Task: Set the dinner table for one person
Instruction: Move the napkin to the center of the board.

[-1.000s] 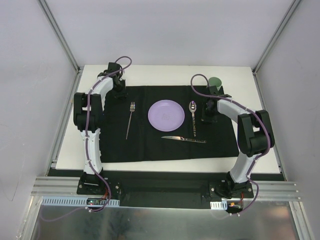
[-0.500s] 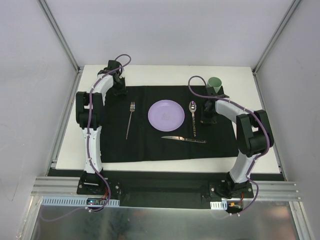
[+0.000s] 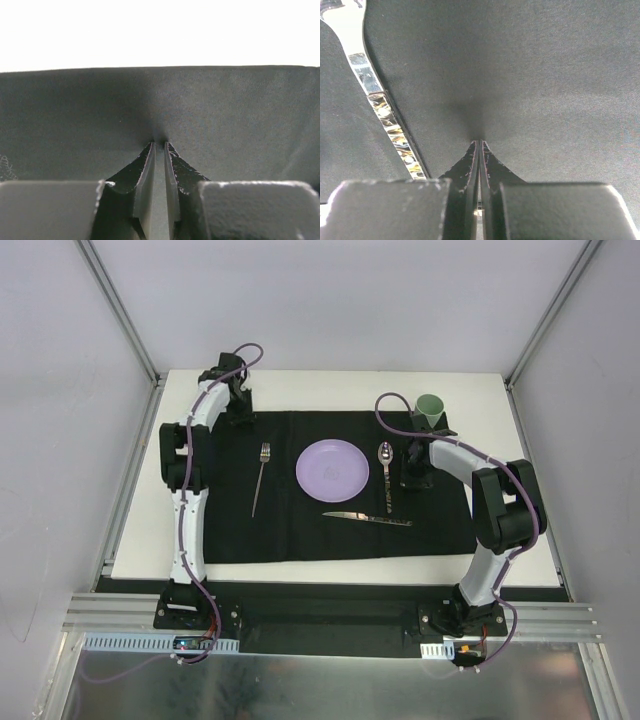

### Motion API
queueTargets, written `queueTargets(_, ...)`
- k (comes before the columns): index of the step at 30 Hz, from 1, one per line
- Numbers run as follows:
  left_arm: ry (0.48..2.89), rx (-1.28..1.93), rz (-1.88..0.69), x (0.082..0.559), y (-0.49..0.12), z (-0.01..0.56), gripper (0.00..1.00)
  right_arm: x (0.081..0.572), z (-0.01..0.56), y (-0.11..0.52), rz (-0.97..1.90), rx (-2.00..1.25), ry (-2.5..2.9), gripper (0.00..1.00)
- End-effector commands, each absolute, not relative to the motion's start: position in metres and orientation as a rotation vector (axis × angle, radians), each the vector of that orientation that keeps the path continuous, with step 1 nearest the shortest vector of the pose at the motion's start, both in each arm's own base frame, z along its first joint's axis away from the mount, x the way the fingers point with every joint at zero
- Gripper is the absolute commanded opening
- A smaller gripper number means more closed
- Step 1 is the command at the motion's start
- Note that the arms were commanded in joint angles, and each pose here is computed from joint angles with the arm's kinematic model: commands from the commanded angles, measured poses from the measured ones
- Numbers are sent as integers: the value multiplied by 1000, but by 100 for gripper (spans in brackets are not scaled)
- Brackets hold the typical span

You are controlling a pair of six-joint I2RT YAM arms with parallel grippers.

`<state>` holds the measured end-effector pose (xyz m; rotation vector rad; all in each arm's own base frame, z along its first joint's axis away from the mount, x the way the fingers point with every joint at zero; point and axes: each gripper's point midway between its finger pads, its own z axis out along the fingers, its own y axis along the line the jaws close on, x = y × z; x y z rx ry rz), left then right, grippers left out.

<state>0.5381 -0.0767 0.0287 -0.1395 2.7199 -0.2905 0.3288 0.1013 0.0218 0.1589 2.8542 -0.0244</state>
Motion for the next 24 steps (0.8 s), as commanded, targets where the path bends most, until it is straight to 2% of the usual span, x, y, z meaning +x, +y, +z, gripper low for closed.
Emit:
queueTargets(1,2758,-160,-251,538,-65,24,13,324,29,101,-35,139,2862,1)
queueTargets(24,2720,-172,-300,559,-64,30,17,319,36,100,-35,142,2862,1)
